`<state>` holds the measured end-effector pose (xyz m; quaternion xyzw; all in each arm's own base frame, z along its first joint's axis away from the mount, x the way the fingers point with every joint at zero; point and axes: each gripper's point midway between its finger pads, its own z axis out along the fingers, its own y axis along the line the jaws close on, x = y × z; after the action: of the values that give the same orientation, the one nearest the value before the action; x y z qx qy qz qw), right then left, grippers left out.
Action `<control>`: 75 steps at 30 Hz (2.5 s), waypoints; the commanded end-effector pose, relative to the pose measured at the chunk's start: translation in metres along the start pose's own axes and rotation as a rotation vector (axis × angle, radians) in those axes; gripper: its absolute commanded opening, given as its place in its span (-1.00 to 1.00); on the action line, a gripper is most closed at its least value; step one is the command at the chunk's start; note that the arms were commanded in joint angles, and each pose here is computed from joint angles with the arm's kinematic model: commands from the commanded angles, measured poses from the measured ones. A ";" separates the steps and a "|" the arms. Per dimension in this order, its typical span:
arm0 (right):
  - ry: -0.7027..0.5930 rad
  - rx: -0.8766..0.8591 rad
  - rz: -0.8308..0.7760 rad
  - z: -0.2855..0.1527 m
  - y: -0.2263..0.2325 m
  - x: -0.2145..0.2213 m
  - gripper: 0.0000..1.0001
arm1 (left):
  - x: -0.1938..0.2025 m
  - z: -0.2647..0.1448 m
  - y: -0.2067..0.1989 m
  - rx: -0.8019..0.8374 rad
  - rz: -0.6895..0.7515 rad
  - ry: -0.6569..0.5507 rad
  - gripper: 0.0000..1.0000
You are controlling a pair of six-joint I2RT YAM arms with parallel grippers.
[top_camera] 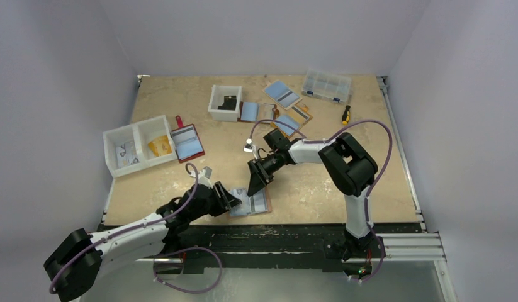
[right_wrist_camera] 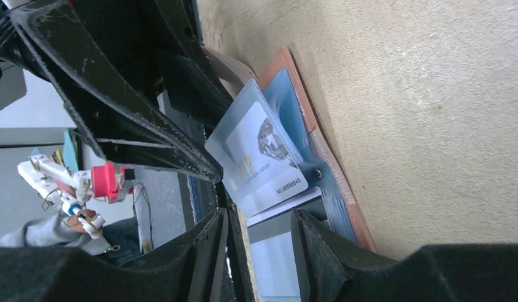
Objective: Take the credit cards out of the card holder
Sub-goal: Remove the credit card from the card holder.
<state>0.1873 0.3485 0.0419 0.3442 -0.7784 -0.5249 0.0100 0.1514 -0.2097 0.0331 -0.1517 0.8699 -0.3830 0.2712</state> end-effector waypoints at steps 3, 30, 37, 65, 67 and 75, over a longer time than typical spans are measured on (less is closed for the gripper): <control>0.010 0.006 -0.009 0.001 -0.005 -0.002 -0.02 | -0.015 0.002 -0.011 -0.033 0.012 -0.041 0.06; -0.015 -0.031 -0.139 -0.033 0.007 -0.011 -0.01 | -0.019 0.003 -0.031 0.149 0.000 -0.086 -1.00; -0.016 -0.110 -0.186 -0.039 0.021 -0.010 0.11 | -0.028 -0.005 -0.052 0.262 0.044 -0.136 -1.00; -0.084 -0.223 -0.161 -0.056 0.039 -0.020 0.14 | -0.036 -0.008 -0.097 0.442 0.080 -0.156 -1.00; -0.084 -0.222 -0.156 -0.056 0.038 -0.020 0.13 | -0.037 -0.009 -0.100 0.454 0.079 -0.156 -1.00; -0.096 -0.202 -0.119 -0.055 0.036 -0.024 0.13 | -0.041 -0.013 -0.112 0.508 0.073 -0.171 -1.00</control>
<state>0.2033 0.3201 0.0854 0.3537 -0.7093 -0.6097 -0.0002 0.1743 -0.2444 0.0893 -0.0918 0.7828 -0.5050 0.3517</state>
